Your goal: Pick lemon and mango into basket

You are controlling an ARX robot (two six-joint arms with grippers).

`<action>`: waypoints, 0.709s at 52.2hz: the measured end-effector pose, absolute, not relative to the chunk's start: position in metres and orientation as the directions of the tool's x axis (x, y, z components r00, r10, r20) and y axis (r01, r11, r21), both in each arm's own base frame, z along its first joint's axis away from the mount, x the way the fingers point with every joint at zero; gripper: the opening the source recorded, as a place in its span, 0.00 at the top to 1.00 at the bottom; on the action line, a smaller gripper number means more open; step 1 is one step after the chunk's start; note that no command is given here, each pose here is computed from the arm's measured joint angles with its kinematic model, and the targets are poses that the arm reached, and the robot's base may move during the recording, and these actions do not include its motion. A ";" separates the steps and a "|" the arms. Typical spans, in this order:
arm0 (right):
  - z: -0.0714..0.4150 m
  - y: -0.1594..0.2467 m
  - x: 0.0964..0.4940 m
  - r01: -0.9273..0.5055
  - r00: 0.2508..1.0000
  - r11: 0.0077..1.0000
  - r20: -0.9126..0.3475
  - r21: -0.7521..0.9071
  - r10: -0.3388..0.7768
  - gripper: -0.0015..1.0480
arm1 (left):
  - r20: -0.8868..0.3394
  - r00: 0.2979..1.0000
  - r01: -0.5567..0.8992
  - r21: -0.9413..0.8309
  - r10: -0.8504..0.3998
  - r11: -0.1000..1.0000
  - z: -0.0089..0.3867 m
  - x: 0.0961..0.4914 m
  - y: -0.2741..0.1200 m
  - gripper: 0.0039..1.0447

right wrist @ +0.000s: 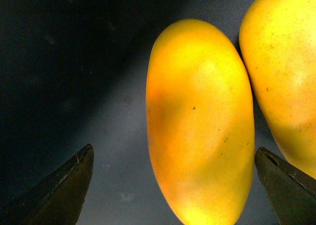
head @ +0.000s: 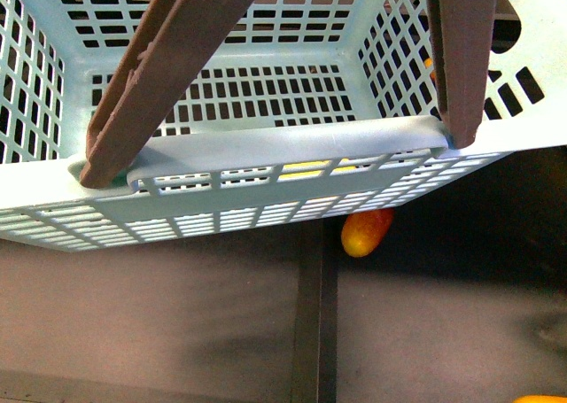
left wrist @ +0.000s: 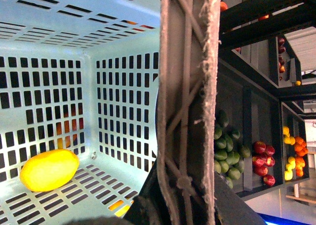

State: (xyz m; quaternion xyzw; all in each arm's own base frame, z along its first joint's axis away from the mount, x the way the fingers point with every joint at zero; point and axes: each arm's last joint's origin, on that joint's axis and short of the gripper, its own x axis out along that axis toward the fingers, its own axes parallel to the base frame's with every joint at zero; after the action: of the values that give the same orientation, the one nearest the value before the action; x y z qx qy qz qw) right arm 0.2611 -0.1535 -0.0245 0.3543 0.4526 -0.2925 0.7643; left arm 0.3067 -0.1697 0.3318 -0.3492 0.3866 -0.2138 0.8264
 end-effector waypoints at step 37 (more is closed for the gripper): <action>-0.054 -0.151 0.287 0.787 0.390 0.548 -0.917 0.284 -0.085 0.38 | -0.489 0.609 0.084 -0.743 -0.625 0.664 0.332 0.307 -0.170 0.95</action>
State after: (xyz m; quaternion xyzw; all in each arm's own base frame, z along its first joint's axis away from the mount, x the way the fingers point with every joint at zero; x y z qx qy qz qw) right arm 0.2875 -0.1507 -0.0545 0.3747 0.4685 -0.2925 0.7447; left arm 0.3067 -0.1697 0.3318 -0.3495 0.3869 -0.2144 0.8260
